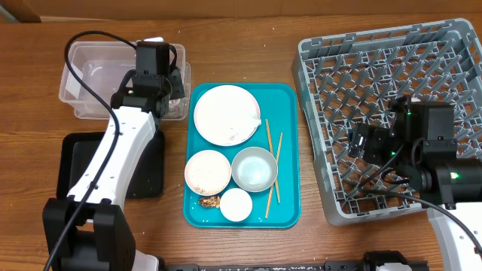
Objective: Sort waste into correct bins and load items into the dishwasher
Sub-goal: 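Carry the wrapper left and drop it into the clear bin, then grasp the crumpled white tissue on the plate with the left gripper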
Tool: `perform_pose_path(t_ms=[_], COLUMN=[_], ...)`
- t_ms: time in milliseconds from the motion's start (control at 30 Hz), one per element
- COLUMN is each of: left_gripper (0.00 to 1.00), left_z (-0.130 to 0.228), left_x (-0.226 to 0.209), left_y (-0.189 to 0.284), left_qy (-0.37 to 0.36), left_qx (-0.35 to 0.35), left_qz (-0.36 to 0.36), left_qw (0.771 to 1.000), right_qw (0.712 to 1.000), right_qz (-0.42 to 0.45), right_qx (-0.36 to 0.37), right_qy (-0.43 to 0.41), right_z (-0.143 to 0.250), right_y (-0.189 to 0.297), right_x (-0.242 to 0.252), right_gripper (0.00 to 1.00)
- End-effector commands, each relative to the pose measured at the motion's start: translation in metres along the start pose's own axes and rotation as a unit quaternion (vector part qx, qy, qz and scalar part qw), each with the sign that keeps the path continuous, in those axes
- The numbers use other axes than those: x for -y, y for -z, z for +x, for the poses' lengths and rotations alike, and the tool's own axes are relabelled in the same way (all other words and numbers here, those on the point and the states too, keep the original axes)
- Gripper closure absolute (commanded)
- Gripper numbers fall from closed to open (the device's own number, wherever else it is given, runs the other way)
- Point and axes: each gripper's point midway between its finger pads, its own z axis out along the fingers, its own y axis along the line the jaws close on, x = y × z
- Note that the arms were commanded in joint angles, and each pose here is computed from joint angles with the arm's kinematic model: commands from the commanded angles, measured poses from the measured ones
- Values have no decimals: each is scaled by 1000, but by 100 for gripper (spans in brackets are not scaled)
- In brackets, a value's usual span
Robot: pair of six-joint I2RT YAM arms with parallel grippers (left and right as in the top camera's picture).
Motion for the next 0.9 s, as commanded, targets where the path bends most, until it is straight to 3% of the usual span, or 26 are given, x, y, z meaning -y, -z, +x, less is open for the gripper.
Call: perform_pose_path(t_ms=[0,67,133,300,600,733,867], left_gripper=[47,45,42,37,37,43,59], left_z=[9,22,34,74,145,163,174], left_x=[70,96,109,125,134,130,128], left_y=[19,26,26,5,-36,-48,-53], left_qy=[-14,-25,-39,-99,-131,-133,-135], left_qx=[-27,-49,-65,-109,-209,-236,-252], left_qz=[172,226,234,201,174,165,160], left_qw=[985,973,969,968,953,948,945], right_qw=[1000,1000,1000,1000,1000,1000,1000], right_qz=[-2,-2,-2,-2,-2,-1,-1], right_qx=[17,17,17,16,17,16,13], right_qy=[2,2,2,2,2,2,2], right_z=[-8,-9,-8,-8,-8,-8,-6], right_y=[8,8,8,8,8,8,8], right_x=[-2,-2,-2,-2,-2,-2,-2], right_gripper=[0,0,0,0,0,0,0])
